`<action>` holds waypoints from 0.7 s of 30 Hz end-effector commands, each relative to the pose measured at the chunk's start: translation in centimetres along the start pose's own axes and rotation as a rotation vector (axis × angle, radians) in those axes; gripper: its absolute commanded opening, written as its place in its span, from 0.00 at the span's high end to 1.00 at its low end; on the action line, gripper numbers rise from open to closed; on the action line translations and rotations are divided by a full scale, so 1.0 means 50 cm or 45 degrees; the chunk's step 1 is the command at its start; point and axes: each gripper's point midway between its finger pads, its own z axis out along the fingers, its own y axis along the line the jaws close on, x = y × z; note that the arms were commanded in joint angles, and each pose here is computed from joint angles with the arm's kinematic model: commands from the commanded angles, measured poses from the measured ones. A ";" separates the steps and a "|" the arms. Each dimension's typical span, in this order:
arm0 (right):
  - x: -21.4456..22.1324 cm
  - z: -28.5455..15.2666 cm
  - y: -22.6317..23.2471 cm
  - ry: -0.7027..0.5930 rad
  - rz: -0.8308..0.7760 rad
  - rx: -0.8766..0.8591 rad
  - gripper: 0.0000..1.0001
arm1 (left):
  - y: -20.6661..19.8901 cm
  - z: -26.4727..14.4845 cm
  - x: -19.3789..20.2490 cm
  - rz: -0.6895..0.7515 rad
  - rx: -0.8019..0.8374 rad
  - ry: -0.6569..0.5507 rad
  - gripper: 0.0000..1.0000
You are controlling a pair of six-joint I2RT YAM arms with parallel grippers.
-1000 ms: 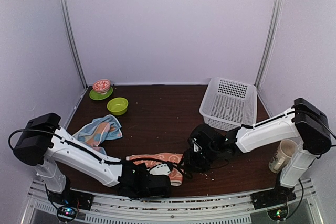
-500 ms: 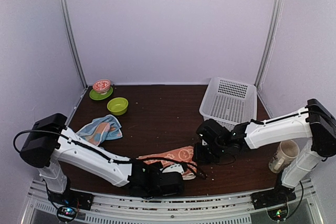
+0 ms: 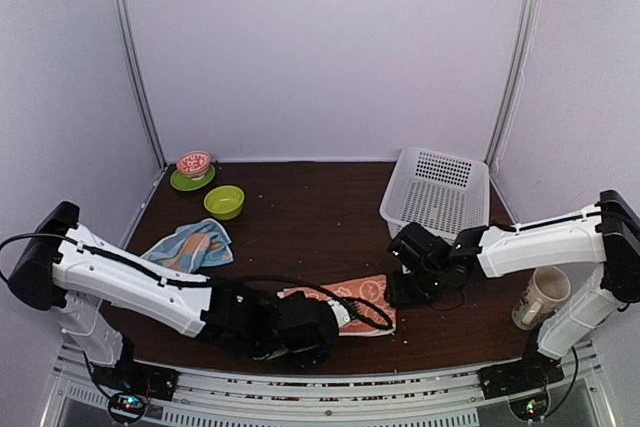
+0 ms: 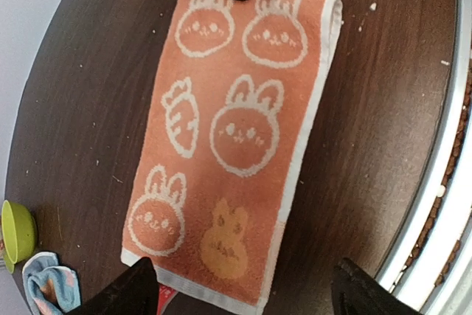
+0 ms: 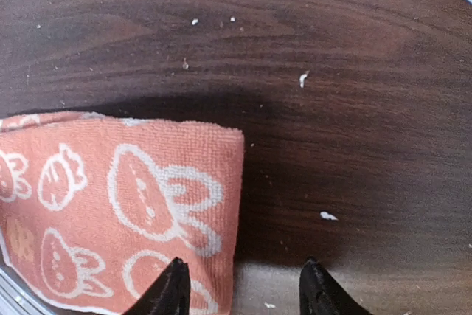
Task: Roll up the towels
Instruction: Place the towel at the center of the board, then smooth out the towel at the center of the board.
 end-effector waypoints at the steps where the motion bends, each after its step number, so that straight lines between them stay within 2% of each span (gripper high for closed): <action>1: -0.060 -0.083 -0.009 -0.152 -0.043 0.026 0.48 | 0.049 -0.016 -0.013 -0.245 0.129 -0.048 0.25; 3: -0.065 -0.109 0.006 -0.187 -0.054 -0.054 0.52 | 0.081 -0.016 -0.026 -0.384 0.190 -0.084 0.40; 5: -0.055 -0.124 0.046 -0.198 -0.068 -0.228 0.59 | 0.110 -0.015 -0.039 -0.520 0.265 -0.142 0.56; 8: -0.027 -0.123 0.116 -0.145 -0.077 -0.480 0.68 | 0.149 0.002 -0.052 -0.709 0.367 -0.220 0.79; 12: 0.003 -0.087 0.157 -0.045 -0.071 -0.559 0.78 | 0.172 0.056 -0.060 -0.839 0.469 -0.229 1.00; 21: 0.116 0.011 0.060 0.180 -0.049 -0.348 0.85 | 0.148 0.178 -0.007 -0.936 0.531 -0.030 1.00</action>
